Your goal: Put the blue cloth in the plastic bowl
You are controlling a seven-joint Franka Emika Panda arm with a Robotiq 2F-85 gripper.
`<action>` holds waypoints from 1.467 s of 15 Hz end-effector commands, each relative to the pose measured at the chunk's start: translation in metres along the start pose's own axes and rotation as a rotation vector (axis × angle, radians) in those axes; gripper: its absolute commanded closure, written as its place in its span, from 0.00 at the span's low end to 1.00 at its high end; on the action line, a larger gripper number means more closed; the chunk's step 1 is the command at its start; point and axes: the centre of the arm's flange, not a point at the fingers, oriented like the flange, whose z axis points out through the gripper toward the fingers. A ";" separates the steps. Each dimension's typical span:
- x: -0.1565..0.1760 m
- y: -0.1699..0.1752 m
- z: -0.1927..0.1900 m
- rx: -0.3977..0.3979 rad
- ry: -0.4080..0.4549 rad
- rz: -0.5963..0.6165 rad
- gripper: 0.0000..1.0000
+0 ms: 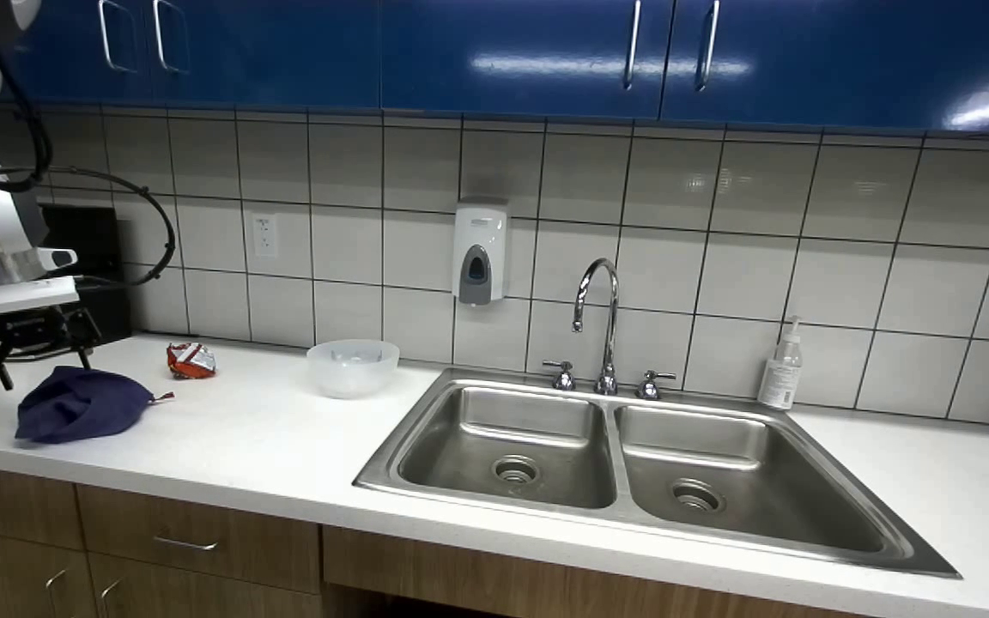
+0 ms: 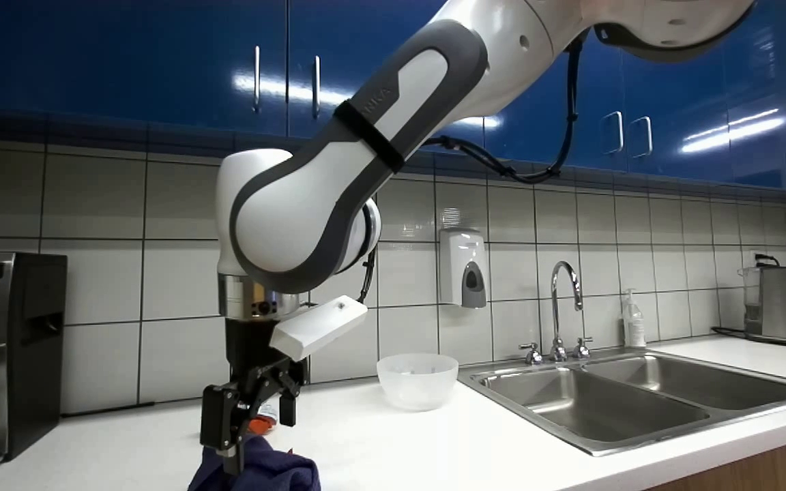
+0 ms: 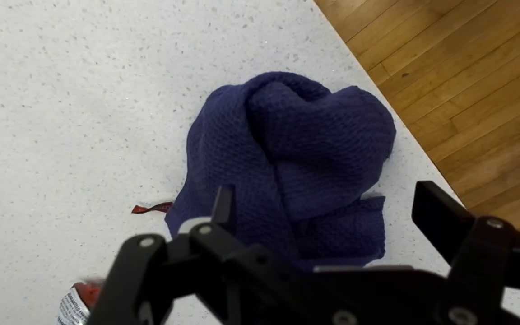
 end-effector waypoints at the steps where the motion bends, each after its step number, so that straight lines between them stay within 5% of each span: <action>1: 0.004 0.002 0.006 -0.020 0.001 0.004 0.00; 22: 0.037 0.011 0.073 -0.135 -0.012 0.070 0.00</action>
